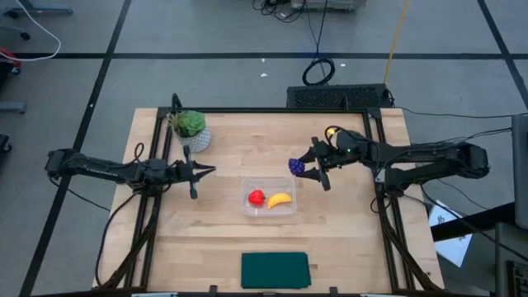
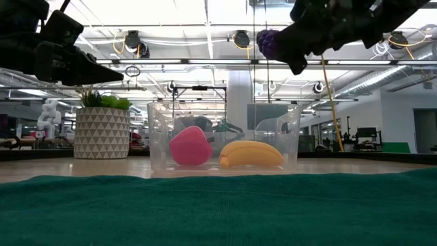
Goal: Pick and placing Produce into tupperware
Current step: Put the black berry into transparent bin
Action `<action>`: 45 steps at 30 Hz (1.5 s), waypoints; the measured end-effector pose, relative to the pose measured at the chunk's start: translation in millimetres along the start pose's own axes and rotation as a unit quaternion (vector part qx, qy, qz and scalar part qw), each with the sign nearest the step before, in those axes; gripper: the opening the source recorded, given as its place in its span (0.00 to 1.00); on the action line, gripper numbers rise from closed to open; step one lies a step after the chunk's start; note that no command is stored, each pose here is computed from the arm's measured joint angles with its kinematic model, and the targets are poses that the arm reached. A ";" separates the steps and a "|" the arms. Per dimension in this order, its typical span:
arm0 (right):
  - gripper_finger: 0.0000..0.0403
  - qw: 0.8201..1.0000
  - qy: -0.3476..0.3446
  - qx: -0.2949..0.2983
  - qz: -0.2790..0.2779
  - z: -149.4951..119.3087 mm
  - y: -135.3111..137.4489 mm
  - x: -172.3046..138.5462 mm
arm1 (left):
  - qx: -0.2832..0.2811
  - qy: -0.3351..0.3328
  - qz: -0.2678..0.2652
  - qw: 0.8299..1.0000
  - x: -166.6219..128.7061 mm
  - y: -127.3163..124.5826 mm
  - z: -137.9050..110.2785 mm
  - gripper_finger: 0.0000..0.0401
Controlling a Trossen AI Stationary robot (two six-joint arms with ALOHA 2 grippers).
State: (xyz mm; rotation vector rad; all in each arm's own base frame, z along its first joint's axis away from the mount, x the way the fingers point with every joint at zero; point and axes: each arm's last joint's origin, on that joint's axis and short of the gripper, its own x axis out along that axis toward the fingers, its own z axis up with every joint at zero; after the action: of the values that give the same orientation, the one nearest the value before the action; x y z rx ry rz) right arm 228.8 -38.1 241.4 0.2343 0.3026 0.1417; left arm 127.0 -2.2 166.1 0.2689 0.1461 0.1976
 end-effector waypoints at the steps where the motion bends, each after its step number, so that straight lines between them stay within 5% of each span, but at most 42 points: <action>1: 0.50 1.000 0.002 0.000 -0.003 1.6 -1.2 0.6 | 0.000 0.000 0.000 1.000 0.0 0.0 0.0 0.06; 32: 0.50 0.981 0.186 -0.032 0.052 46.5 -14.9 81.3 | -0.006 0.000 0.000 1.000 0.0 0.0 -0.1 0.06; 45: 0.50 0.973 0.221 -0.046 0.043 58.5 -13.7 84.8 | -0.005 0.000 0.002 1.000 0.0 0.1 0.0 0.06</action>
State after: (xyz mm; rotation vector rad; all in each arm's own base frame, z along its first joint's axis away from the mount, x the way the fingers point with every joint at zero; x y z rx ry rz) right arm 328.5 -48.7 268.7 0.1214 0.7269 0.2940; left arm 126.9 -2.1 166.1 0.2598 0.1455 0.2029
